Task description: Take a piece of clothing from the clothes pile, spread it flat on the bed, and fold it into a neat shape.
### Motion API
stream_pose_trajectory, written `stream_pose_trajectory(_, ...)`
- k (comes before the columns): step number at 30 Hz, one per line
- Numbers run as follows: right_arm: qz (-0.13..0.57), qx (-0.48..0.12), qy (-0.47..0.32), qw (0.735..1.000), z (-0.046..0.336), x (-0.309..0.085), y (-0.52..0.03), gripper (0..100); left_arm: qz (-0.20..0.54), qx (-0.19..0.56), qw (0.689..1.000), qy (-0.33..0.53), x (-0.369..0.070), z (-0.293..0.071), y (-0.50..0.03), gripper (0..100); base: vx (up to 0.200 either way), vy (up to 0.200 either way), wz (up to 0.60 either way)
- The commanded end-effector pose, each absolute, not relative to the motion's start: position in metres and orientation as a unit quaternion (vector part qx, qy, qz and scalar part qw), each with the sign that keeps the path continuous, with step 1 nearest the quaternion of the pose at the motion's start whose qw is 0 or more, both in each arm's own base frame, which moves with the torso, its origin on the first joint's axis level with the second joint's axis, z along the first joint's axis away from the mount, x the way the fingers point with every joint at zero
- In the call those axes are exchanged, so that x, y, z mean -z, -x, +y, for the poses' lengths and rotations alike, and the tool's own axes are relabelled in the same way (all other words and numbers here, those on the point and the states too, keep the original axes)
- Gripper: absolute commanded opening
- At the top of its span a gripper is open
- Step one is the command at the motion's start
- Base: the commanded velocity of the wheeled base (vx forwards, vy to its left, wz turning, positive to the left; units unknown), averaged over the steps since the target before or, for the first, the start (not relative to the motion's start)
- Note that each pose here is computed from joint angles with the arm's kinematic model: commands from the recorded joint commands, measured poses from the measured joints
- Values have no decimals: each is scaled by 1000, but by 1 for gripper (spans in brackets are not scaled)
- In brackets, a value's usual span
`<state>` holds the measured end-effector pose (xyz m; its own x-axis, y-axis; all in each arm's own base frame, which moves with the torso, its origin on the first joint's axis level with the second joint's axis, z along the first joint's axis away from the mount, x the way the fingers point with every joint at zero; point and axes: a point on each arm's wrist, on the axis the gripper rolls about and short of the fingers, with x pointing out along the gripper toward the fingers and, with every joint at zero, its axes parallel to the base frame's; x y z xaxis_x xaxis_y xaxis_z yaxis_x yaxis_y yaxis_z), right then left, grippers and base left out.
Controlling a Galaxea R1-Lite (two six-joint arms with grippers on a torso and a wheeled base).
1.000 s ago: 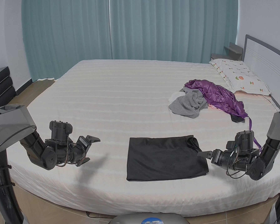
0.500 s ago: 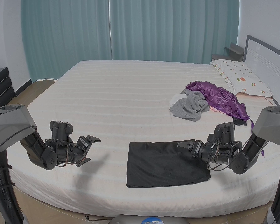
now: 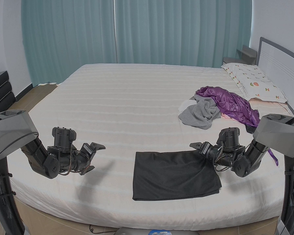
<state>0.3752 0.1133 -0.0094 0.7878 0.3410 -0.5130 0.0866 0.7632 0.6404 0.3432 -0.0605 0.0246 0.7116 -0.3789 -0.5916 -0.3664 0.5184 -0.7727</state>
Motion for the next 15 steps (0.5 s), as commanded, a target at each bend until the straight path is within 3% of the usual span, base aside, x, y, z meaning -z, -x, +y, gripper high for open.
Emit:
stream_pose_trajectory(1, 307, -57, -345, 885, 98, 7, -375, 100, 380, 4, 784, 490, -24, -61, -343, 100, 0, 0, 0)
stream_pose_trajectory(12, 306, -33, -354, 883, 74, 17, -370, 100, 380, 5, 785, 490, -24, -61, -344, 100, 0, 0, 0)
stream_pose_trajectory(15, 289, -58, -366, 883, 68, 19, -381, 100, 381, 6, 785, 489, -24, -62, -343, 100, 0, 0, 0)
